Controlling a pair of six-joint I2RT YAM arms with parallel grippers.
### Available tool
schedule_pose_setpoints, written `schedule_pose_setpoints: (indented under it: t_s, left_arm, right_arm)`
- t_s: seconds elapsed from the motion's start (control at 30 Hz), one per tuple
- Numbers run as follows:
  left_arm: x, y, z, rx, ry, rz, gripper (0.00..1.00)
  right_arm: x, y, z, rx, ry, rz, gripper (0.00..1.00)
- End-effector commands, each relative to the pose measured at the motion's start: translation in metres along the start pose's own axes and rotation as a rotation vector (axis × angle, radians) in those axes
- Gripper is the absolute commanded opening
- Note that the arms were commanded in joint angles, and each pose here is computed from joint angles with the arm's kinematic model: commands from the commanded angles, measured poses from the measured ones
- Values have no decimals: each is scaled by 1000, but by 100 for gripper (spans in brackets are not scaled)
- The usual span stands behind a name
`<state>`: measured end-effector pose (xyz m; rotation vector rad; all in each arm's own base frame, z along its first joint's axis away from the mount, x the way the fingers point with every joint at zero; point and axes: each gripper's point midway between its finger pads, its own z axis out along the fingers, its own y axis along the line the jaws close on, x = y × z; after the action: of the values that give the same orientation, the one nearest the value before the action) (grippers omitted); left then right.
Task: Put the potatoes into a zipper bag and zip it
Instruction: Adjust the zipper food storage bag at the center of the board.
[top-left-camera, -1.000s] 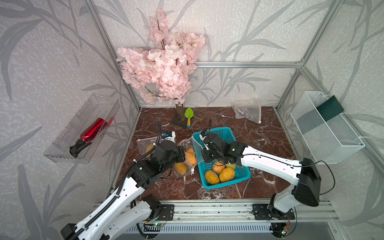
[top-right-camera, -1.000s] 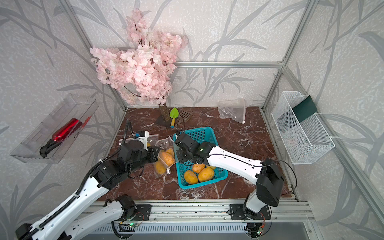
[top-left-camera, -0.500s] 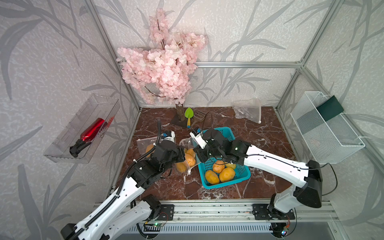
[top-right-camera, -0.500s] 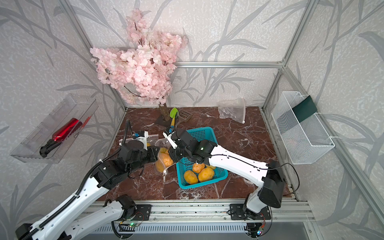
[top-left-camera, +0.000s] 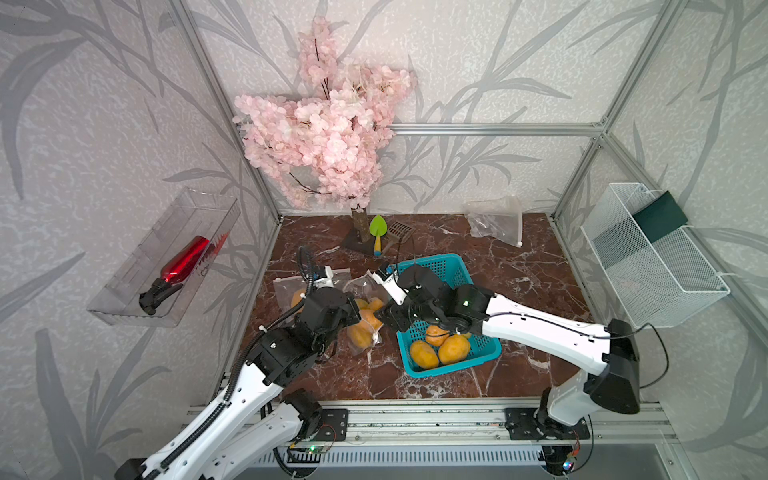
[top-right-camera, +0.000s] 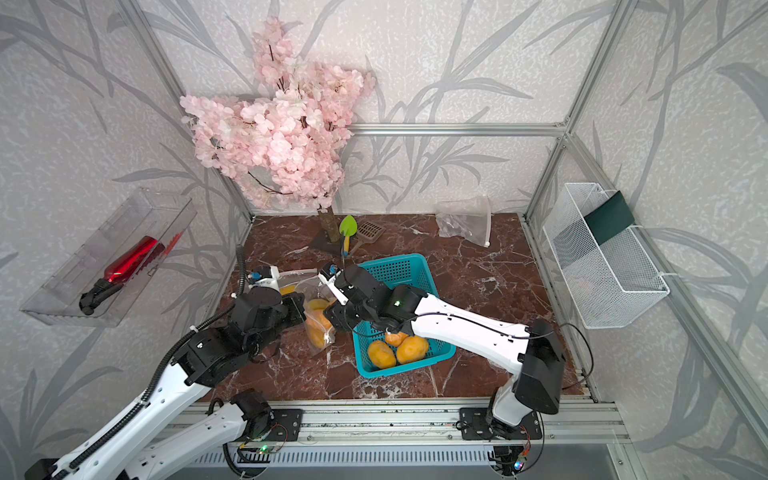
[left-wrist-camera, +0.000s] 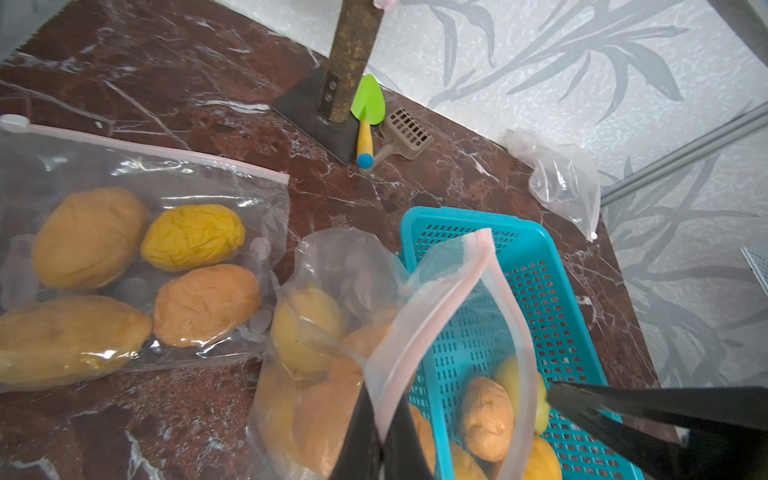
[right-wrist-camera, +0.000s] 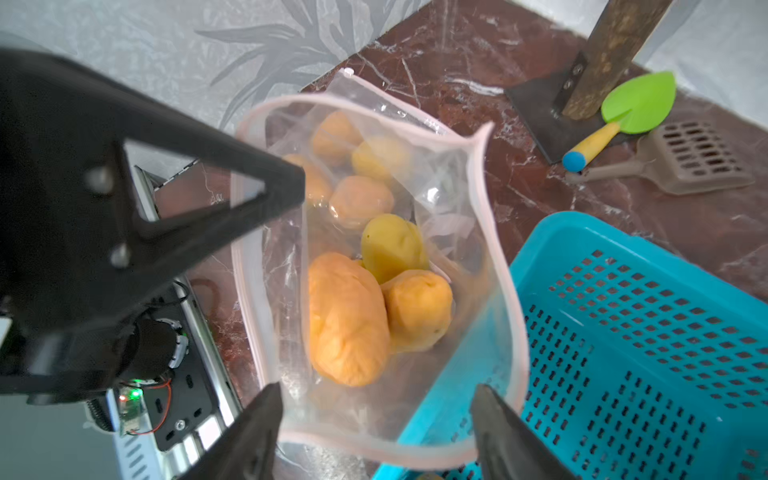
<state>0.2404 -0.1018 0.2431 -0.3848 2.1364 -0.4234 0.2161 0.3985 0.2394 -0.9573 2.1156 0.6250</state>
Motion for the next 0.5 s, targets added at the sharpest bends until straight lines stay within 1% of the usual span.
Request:
schedule_pose_setpoints:
  t_s: [0.0, 0.07, 0.13, 0.2, 0.27, 0.3, 0.33, 0.37, 0.4, 0.47]
  left_arm:
    - [-6, 24, 1, -111, -53, -33, 0]
    - [-5, 28, 4, -135, -45, -37, 0]
    - [-4, 32, 7, -160, -38, -44, 0]
    - [-4, 38, 10, -188, -36, -50, 0]
    - [-3, 42, 13, -206, -27, -60, 0]
    - [-3, 44, 15, -211, -19, -67, 0]
    - [-3, 45, 16, -216, -12, -73, 0]
    - [-3, 47, 18, -225, -9, -77, 0]
    - [-3, 51, 18, -239, -5, -83, 0]
    - [-4, 58, 19, -265, 2, -102, 0]
  right_arm:
    - [-21, -7, -38, 26, -195, 57, 92]
    - [-19, -9, -47, 17, -247, 75, 96]
    - [-18, -11, -57, 5, -271, 123, 99]
    - [-15, -10, -63, -5, -247, 196, 100]
    - [-5, -6, -64, -26, -190, 259, 100]
    - [2, 4, -62, -71, -167, 259, 100]
    - [10, 15, -57, -110, -170, 230, 100]
    - [20, 18, -48, -102, -190, 213, 99]
    - [26, 20, -38, -93, -239, 190, 99]
    - [33, 25, -19, -80, -288, 110, 99]
